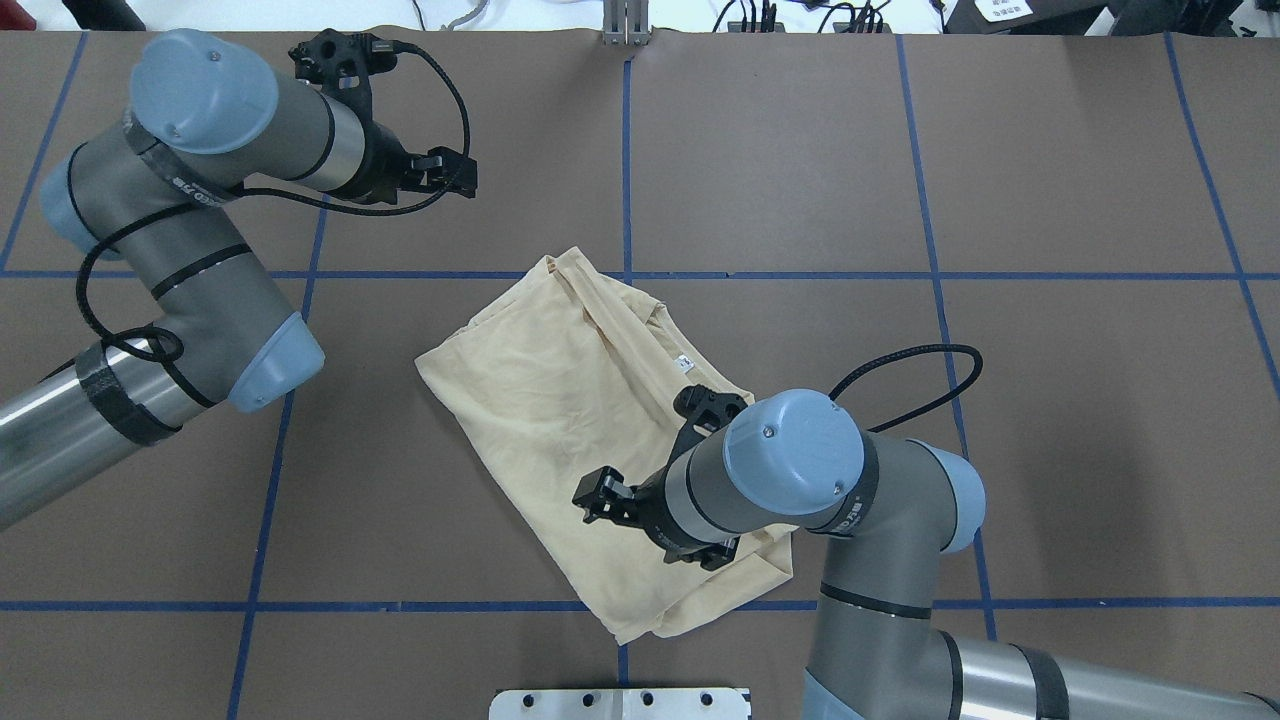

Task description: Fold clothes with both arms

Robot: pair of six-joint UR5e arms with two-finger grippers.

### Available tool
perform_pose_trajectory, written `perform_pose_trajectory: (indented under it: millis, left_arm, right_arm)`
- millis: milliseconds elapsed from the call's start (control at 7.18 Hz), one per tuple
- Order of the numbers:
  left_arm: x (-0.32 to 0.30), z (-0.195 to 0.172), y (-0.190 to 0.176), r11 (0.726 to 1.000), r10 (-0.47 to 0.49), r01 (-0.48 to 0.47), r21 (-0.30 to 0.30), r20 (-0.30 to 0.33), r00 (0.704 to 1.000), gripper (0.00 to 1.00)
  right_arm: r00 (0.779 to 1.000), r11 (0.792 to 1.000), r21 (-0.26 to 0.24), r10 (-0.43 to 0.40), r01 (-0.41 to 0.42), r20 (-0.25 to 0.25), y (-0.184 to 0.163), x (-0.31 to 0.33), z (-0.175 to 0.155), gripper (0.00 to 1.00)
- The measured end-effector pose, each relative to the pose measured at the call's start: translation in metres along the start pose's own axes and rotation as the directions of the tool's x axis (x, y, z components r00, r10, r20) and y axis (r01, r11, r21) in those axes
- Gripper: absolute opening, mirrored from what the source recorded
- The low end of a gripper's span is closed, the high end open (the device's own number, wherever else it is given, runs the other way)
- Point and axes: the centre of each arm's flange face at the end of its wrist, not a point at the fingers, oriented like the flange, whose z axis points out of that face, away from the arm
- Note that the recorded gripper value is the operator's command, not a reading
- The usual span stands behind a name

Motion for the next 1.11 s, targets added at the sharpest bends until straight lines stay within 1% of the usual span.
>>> perform_pose_trajectory:
  millis: [139, 279, 557, 696, 836, 975, 1114]
  left_arm:
    - [-0.002, -0.003, 0.012, 1.000, 0.003, -0.003, -0.018, -0.011, 1.000, 0.99]
    - [-0.003, 0.000, 0.031, 0.999, -0.007, 0.006, -0.053, -0.020, 1.000, 0.99]
    - [0.002, 0.021, 0.084, 0.990, -0.046, 0.043, -0.133, -0.020, 0.999, 0.99]
    - [-0.001, 0.032, 0.111, 0.986, -0.057, 0.052, -0.158, -0.024, 0.998, 0.99]
    - [-0.007, 0.038, 0.130, 0.986, -0.060, 0.052, -0.161, -0.046, 0.997, 0.98]
    - [-0.013, 0.042, 0.138, 0.986, -0.061, 0.051, -0.159, -0.059, 0.996, 0.97]
    - [-0.018, 0.046, 0.142, 0.986, -0.061, 0.051, -0.160, -0.058, 0.996, 0.97]
  right_arm:
    - [1.000, 0.999, 0.048, -0.018, 0.018, 0.015, -0.030, -0.004, -0.016, 1.00]
    - [0.999, 0.996, 0.083, -0.044, 0.042, 0.023, -0.064, -0.006, -0.035, 1.00]
    - [0.995, 0.987, 0.139, -0.090, 0.085, 0.036, -0.118, -0.008, -0.072, 1.00]
    - [0.994, 0.982, 0.161, -0.105, 0.098, 0.037, -0.133, -0.009, -0.084, 1.00]
    - [0.993, 0.979, 0.174, -0.115, 0.107, 0.036, -0.141, -0.008, -0.089, 1.00]
    - [0.992, 0.978, 0.179, -0.120, 0.111, 0.036, -0.144, -0.009, -0.091, 1.00]
    - [0.992, 0.977, 0.182, -0.122, 0.113, 0.038, -0.145, -0.009, -0.093, 1.00]
